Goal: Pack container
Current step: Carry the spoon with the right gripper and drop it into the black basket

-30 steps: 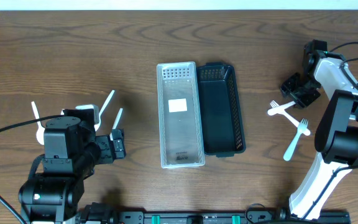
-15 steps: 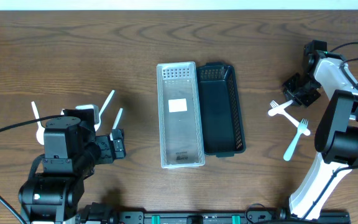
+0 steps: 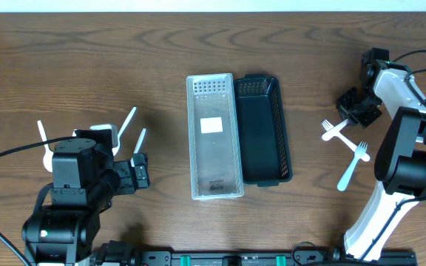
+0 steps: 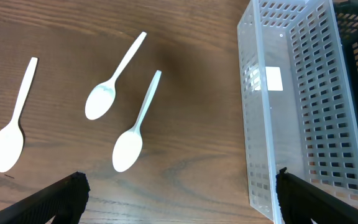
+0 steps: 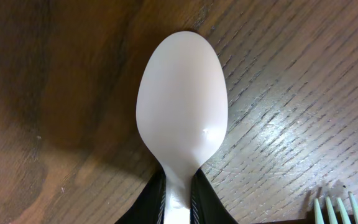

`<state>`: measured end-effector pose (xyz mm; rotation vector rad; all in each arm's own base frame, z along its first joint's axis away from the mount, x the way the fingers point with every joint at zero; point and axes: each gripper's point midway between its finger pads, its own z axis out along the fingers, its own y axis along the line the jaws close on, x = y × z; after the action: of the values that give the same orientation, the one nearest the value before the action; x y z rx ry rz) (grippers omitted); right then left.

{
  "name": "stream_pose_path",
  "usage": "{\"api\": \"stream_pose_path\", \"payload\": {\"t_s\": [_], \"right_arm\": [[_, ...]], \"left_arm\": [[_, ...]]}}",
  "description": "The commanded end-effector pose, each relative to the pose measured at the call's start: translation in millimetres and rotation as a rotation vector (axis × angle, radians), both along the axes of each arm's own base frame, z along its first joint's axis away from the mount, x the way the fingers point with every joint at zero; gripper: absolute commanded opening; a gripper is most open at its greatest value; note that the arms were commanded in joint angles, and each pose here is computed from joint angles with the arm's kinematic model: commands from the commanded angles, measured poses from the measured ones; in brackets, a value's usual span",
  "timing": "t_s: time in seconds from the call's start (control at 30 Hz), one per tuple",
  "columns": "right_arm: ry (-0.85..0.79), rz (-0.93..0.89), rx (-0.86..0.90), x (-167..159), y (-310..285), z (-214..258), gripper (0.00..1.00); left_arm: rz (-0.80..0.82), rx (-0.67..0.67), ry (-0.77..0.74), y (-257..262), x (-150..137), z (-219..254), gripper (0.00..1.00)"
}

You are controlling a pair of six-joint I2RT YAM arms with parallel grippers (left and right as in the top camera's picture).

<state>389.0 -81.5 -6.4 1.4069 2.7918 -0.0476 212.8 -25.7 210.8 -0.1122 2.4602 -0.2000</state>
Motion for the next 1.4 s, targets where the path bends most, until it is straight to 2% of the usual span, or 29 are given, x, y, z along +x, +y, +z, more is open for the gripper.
{"api": "stream_pose_path", "payload": {"t_s": [0.0, 0.2, 0.43, 0.6, 0.7, 0.83, 0.97, 1.27, 1.33, 1.37], "right_arm": [[0.117, 0.031, -0.021, -25.3, -4.0, -32.6, 0.02], [0.005, 0.137, -0.046, 1.0, 0.2, 9.1, 0.01], [-0.225, 0.386, -0.096, 30.0, 49.5, 123.9, 0.01], [-0.392, 0.658, -0.119, 15.9, 128.0, 199.6, 0.01], [-0.422, 0.779, -0.101, -5.3, 171.7, 217.7, 0.01], [-0.363, 0.887, -0.067, -33.7, 211.6, 209.7, 0.01], [-0.281, 0.944, -0.047, -53.8, 234.4, 179.0, 0.01], [-0.178, 0.99, -0.035, -65.8, 242.5, 93.8, 0.02], [-0.17, 0.996, -0.035, -65.1, 243.0, 87.8, 0.06], [-0.175, 1.005, -0.036, -63.5, 244.0, 86.9, 0.17]], "left_arm": [[-0.003, -0.011, -0.011, -1.8, 0.8, 5.3, 0.98], [-0.003, -0.011, -0.011, -1.8, 0.8, 5.3, 0.98], [-0.003, -0.012, -0.011, -1.8, 0.8, 5.3, 0.98], [-0.003, -0.012, -0.011, -1.8, 0.9, 5.4, 0.98], [-0.003, -0.012, -0.011, -1.8, 0.8, 5.3, 0.98], [-0.003, -0.012, -0.011, -1.8, 0.8, 5.3, 0.98], [-0.003, -0.012, -0.011, -1.8, 0.8, 5.3, 0.98], [-0.003, -0.012, -0.011, -1.9, 0.8, 5.3, 0.98], [-0.003, -0.012, -0.01, -1.9, 0.7, 5.3, 0.98], [-0.002, -0.012, -0.01, -1.8, 0.7, 5.3, 0.98]]}}
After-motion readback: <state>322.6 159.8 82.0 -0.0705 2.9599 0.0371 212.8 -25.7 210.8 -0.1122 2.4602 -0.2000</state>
